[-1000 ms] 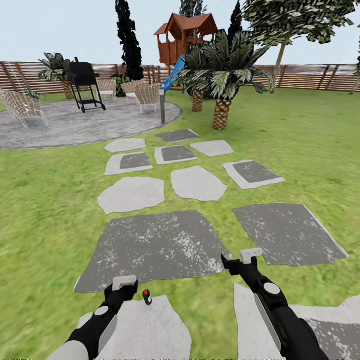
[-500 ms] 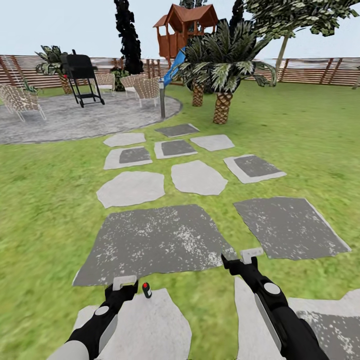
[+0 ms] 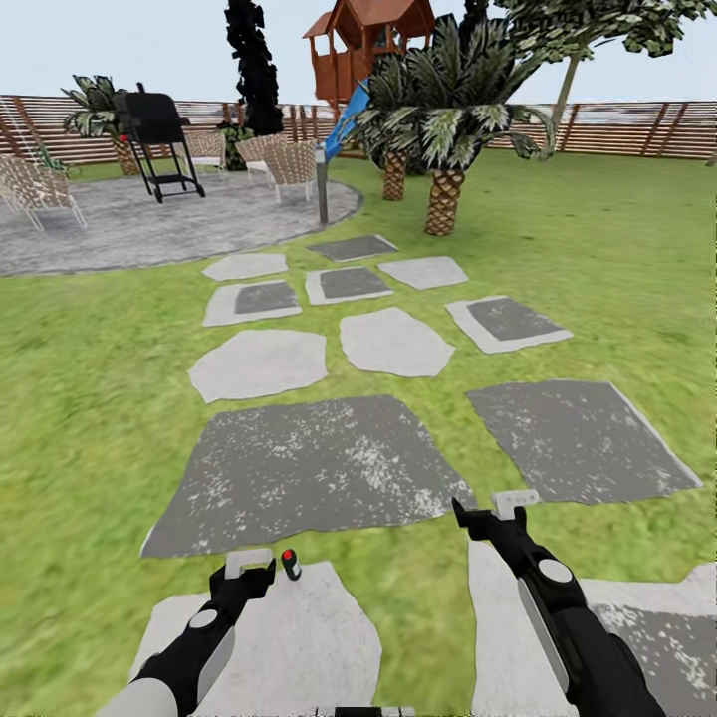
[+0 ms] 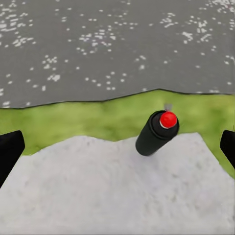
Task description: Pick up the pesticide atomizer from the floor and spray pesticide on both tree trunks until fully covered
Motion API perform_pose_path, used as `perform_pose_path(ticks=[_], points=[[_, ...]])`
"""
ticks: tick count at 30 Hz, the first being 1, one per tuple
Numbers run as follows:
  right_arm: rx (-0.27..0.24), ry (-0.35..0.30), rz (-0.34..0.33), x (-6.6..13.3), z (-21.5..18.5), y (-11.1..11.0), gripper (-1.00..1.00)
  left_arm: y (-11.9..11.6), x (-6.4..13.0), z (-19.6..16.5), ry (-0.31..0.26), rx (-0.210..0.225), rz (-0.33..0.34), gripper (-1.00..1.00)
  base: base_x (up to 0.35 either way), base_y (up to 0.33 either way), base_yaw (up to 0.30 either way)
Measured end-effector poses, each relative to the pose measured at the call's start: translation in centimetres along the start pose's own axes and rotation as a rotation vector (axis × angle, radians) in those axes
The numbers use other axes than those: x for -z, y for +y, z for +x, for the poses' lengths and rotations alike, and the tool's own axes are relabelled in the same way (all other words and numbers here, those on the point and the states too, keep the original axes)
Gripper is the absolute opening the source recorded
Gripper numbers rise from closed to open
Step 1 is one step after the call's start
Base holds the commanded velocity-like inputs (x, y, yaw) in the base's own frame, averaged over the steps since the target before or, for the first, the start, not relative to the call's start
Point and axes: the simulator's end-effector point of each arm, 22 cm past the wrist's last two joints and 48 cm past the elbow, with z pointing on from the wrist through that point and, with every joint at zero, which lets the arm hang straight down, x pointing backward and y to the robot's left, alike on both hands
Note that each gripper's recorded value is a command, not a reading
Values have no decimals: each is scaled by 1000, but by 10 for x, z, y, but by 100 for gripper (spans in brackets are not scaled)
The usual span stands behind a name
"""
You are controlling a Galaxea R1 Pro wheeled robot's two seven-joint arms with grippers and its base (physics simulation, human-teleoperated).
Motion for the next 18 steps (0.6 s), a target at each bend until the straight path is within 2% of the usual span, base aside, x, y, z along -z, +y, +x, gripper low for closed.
perform_pose_path(ticks=[7,10,18], points=[[-1,10,-2,-2,8,1,100,0,-2,8,9,-6,0,100,0,0,-167],[-1,13,-2,-3,9,1,100,0,-3,9,11,-5,0,100,48,-43,-63],[-1,12,-3,-3,8,2,100,-4,-3,10,11,-5,6,100,83,-209,-12]])
